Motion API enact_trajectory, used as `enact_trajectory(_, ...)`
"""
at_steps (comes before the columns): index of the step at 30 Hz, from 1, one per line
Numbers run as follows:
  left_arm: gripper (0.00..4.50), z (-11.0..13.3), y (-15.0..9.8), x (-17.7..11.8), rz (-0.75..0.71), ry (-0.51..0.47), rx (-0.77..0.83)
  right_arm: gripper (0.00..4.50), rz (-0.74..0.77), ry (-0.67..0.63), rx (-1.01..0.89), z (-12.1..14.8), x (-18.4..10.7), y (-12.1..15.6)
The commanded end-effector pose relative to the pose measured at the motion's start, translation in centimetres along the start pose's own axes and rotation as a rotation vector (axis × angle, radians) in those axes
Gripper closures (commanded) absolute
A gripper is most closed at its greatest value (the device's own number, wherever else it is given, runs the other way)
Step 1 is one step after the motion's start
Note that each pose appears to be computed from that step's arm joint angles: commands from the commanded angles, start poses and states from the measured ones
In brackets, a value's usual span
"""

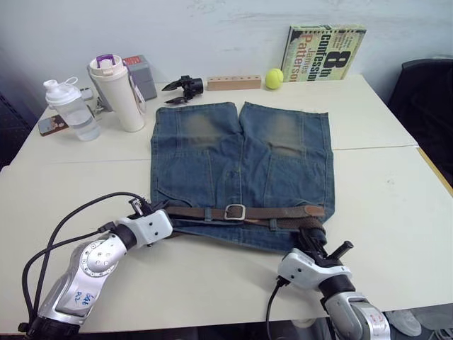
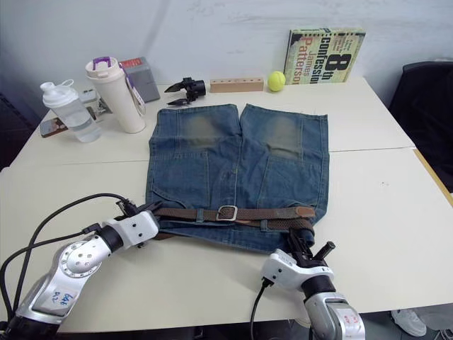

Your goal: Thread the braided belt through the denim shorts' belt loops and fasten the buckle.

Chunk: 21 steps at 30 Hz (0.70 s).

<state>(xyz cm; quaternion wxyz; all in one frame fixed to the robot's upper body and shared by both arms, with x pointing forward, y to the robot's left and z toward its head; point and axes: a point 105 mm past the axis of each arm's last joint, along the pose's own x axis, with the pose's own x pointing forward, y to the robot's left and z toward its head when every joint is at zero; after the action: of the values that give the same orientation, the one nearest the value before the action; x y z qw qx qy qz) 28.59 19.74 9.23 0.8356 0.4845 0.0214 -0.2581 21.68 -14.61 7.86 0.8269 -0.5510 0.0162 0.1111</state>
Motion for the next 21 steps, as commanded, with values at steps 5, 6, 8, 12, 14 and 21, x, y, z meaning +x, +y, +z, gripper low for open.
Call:
enact_trajectory(5, 3.51, -3.7, -1.2, -0.1, -0.075, 0.163, -0.033, 4.50, 0.009, 0.057, -0.115, -1.4, 0.1, 0.4)
enact_trajectory(6, 3.51, -3.4, -1.2, 0.1, -0.079, 0.153, -0.031, 4.50, 0.002, 0.064, -0.110, -1.5, 0.2, 0.4)
enact_trajectory(8, 3.62, -2.9, -1.1, 0.5, -0.085, 0.134, -0.026, 3.91, -0.013, 0.075, -0.100, -1.5, 0.4, 0.2)
enact_trajectory(12, 3.62, -2.5, -1.0, 0.9, -0.082, 0.121, -0.032, 2.95, -0.029, 0.089, -0.095, -1.7, 0.3, 0.0)
enact_trajectory(14, 3.62, -2.4, -1.1, 1.0, -0.088, 0.118, -0.034, 2.10, -0.035, 0.102, -0.094, -2.0, 0.1, -0.1)
enact_trajectory(21, 3.62, -2.4, -1.4, 1.3, -0.104, 0.120, -0.035, 2.10, -0.107, 0.105, -0.143, -1.7, -1.2, -1.3)
